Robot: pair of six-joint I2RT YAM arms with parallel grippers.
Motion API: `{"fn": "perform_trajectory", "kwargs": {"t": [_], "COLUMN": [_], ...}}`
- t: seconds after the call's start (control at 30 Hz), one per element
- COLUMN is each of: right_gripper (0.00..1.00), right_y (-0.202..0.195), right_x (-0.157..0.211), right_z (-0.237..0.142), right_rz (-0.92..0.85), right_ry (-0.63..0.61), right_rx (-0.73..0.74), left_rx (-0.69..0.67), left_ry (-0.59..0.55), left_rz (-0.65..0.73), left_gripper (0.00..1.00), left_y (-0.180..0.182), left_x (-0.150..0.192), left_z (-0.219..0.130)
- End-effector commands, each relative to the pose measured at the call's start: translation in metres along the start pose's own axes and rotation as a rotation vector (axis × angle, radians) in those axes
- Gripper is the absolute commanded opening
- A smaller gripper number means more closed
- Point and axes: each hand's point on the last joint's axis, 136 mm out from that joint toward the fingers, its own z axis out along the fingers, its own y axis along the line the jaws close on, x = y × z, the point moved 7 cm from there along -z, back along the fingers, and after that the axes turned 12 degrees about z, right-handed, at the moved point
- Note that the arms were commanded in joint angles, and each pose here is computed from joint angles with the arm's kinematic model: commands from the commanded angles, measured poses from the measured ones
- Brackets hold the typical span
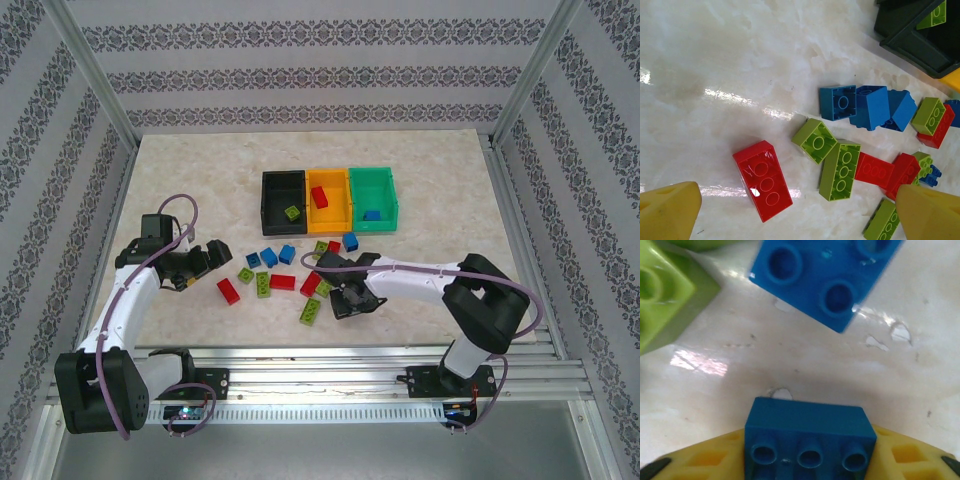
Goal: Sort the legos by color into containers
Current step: Pick up the lego from the bottom-center of the table, then place the lego in the container.
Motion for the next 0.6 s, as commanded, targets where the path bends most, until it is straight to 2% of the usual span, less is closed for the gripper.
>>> {"fn": "perform_trajectory", "kwargs": {"t": [0.0,0.17,0.27,0.57], "right_gripper": [0.40,0.40,0.40,0.39], "right_y": [0.010,0.010,0.007,-0.027], "right_x": [-0.007,-0.027,-0.053,-0.160], "right_z": [-0.001,-0.026,-0.042,-0.087], "right_rz": [-0.010,-0.028,-0.014,0.083], "right_ry": [-0.044,-0.129,-0.180,-0.348], "right_rx": [-0.025,-0.043,-0.101,-0.158], "left_rx": [0.000,0.001,0.002,0.000], "left_ry": [0.000,-0.002,-0.003,-0.004], "left_rz": [0.005,0.006,0.008,0.008], "left_gripper": [1.00,1.00,1.00,1.00], "left_y": [-0.002,-0.003,-0.003,-0.003], "left_x": [0.001,0.000,0.000,0.000], "left_z": [-0.002,-0.002,-0.002,-0.002]}}
